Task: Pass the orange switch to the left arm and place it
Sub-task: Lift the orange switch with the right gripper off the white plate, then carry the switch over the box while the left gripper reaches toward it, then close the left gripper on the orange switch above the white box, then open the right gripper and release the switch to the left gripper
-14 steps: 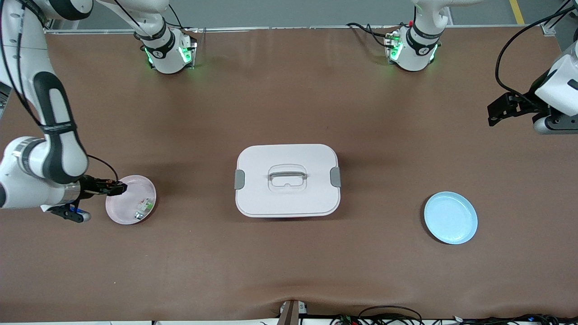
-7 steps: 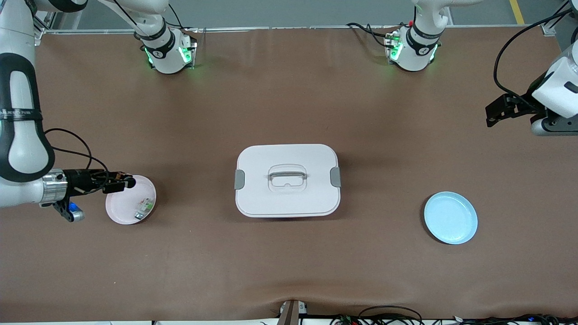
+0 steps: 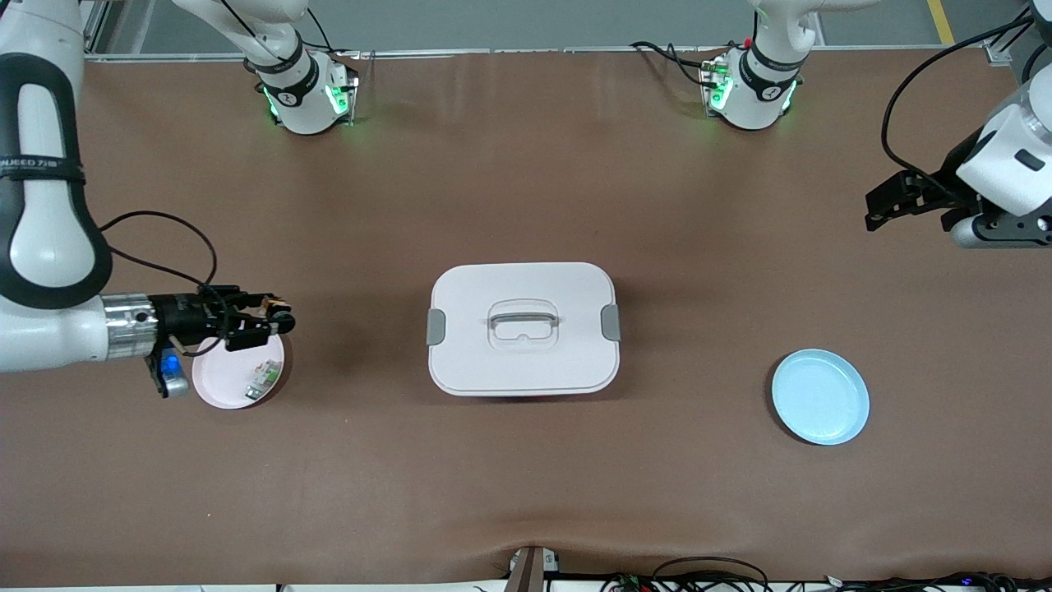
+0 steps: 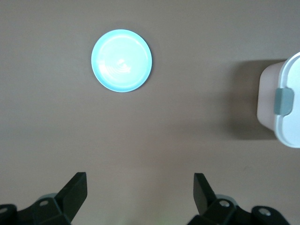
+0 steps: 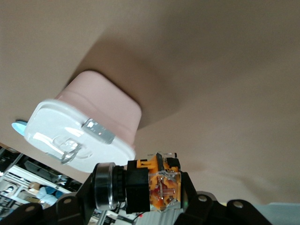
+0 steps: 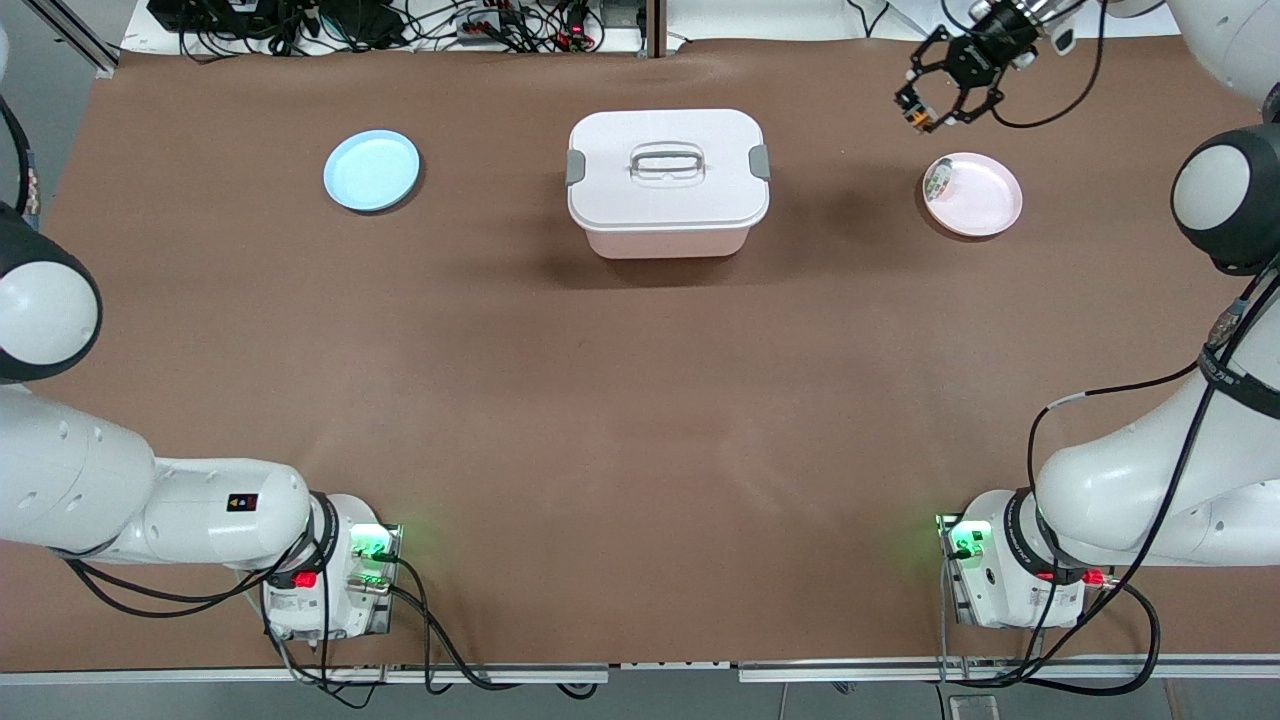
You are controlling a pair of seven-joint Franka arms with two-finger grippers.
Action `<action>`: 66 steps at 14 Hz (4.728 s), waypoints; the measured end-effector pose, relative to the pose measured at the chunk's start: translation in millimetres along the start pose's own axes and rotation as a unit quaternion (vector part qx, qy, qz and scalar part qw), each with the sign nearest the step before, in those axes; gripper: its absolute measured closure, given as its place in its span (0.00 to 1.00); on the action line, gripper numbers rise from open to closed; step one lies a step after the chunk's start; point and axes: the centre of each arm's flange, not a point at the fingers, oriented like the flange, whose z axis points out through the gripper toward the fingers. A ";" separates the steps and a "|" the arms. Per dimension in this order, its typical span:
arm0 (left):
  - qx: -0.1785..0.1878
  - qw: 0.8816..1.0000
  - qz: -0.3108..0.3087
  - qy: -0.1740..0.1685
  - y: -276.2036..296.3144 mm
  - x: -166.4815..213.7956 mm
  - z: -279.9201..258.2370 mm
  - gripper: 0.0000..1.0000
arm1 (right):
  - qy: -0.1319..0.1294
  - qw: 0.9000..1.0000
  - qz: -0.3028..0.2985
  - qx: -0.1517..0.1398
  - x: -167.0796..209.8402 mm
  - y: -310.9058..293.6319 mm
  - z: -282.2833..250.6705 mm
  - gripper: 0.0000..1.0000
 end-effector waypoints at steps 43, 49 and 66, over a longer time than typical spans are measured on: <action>-0.363 0.930 -0.008 -0.053 310.1 43.4 128.2 0.00 | -0.072 0.928 0.321 0.175 -177.3 -189.4 191.6 0.27; -0.381 0.924 -0.013 -0.020 333.3 44.3 139.4 0.03 | -0.072 0.928 0.321 0.175 -177.3 -189.4 191.5 0.27; -0.386 0.922 -0.009 -0.004 348.9 43.6 151.4 0.66 | -0.073 0.927 0.323 0.174 -177.5 -189.5 191.9 0.27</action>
